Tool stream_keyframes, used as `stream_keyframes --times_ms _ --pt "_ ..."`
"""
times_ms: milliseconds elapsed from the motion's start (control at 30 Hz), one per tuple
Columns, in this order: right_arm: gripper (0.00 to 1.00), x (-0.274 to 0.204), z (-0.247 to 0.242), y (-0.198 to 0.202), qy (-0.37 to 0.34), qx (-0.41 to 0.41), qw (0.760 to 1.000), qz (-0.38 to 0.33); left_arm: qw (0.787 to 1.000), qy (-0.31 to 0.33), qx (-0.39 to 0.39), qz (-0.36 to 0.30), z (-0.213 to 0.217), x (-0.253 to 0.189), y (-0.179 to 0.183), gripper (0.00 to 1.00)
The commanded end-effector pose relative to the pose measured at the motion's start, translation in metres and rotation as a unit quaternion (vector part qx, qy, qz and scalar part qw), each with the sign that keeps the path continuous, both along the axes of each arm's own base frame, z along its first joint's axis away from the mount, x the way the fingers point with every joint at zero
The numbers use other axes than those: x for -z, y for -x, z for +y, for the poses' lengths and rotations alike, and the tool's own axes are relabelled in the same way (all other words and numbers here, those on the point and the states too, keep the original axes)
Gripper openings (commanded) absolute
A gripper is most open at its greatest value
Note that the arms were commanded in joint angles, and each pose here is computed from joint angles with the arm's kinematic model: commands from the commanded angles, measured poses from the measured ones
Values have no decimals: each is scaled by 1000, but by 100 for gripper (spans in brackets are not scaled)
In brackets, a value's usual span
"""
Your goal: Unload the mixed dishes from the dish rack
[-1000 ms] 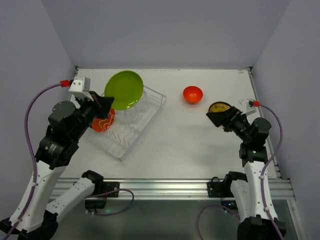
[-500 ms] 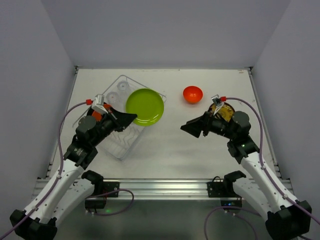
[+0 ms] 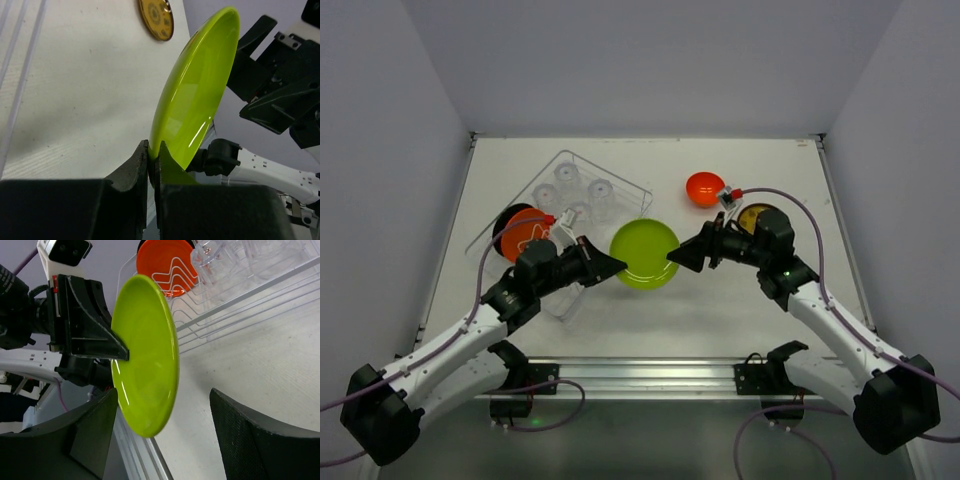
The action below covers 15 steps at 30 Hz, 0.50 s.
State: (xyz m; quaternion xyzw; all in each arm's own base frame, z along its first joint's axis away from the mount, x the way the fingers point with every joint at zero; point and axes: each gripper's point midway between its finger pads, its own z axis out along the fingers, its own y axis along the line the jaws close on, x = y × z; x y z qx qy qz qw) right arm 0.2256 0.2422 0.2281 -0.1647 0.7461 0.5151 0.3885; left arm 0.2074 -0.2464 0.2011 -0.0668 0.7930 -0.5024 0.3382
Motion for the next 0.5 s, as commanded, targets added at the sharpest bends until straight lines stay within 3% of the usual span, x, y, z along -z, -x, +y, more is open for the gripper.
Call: stream_keyframes --times_ms 0,167,267,400,467 --pt "75 -18 2 -14 -1 14 999 -49 999 17 5 -27 -14 -12 -1 0" --pt "67 -6 -6 -26 25 51 997 -46 999 19 25 -31 -29 -15 5 0" --pt "49 -5 -6 -23 25 46 997 -51 999 14 31 -37 -33 -15 9 0" --pt "12 -4 -9 -21 22 51 997 -57 999 3 33 -40 -32 -12 10 0" --pt "0 -4 -9 -19 24 49 997 -59 999 0 29 -45 -30 -15 8 0"
